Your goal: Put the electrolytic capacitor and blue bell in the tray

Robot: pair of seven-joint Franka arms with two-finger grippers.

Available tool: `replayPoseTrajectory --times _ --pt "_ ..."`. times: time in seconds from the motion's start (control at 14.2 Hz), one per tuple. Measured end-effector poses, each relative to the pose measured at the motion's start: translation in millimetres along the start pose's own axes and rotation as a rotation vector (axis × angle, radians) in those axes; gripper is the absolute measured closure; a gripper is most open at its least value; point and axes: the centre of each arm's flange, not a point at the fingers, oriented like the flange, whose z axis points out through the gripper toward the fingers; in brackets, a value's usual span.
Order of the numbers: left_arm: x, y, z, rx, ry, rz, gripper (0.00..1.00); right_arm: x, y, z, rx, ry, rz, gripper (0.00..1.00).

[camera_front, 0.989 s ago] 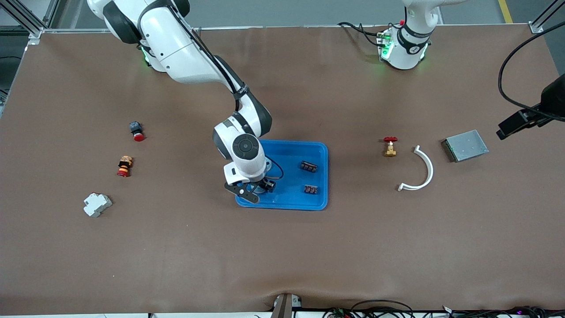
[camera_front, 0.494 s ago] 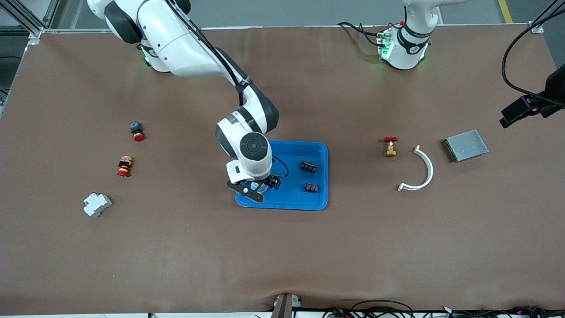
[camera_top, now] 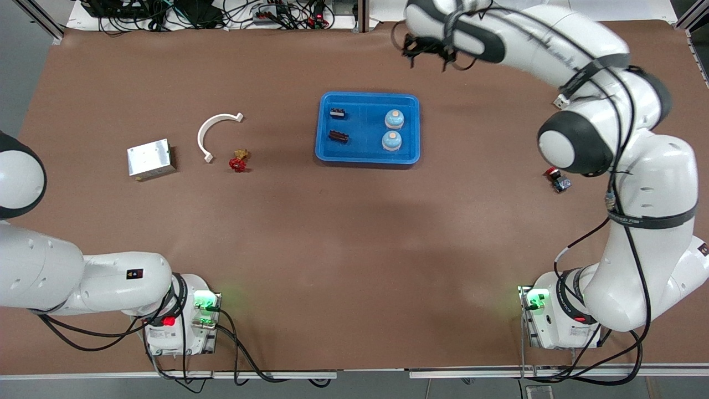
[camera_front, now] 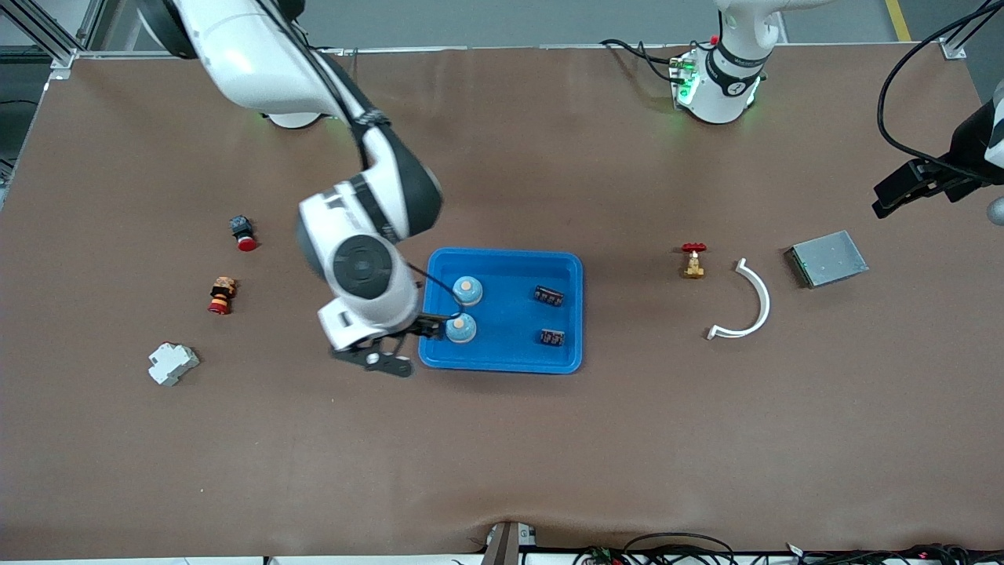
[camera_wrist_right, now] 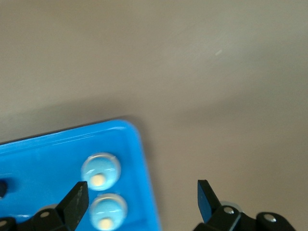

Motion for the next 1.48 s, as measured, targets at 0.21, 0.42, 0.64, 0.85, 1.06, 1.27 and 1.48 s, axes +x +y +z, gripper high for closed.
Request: replayPoseTrajectory --times 0.21,0.42,0.64,0.85,1.06,1.27,1.48 --pt "-2.0 -3.0 -0.5 0.003 -0.011 -0.005 0.00 31.4 62.2 -26.8 0.000 -0.016 -0.137 0.00" --pt "-2.3 -5.8 -0.4 -0.021 -0.021 -0.014 0.00 56.5 121.1 -44.9 -0.012 -0.021 -0.252 0.00" --pt "-0.7 -13.1 0.7 -0.037 -0.027 -0.031 0.00 77.5 190.8 -72.9 -0.033 0.009 -0.310 0.00" --pt "-0.6 -13.7 1.0 -0.038 -0.028 -0.032 0.00 79.7 258.5 -114.7 -0.020 0.038 -0.288 0.00" --pt "-0.6 -13.7 0.9 -0.038 -0.028 -0.032 0.00 67.4 307.4 -147.4 -0.012 0.062 -0.272 0.00" --pt "-1.0 -13.8 -0.6 -0.039 -0.025 -0.032 0.00 54.6 343.2 -169.6 -0.008 0.077 -0.265 0.00" --pt "-1.4 -13.9 -1.5 -0.039 -0.023 -0.030 0.00 38.4 359.4 -193.8 -0.005 0.090 -0.251 0.00"
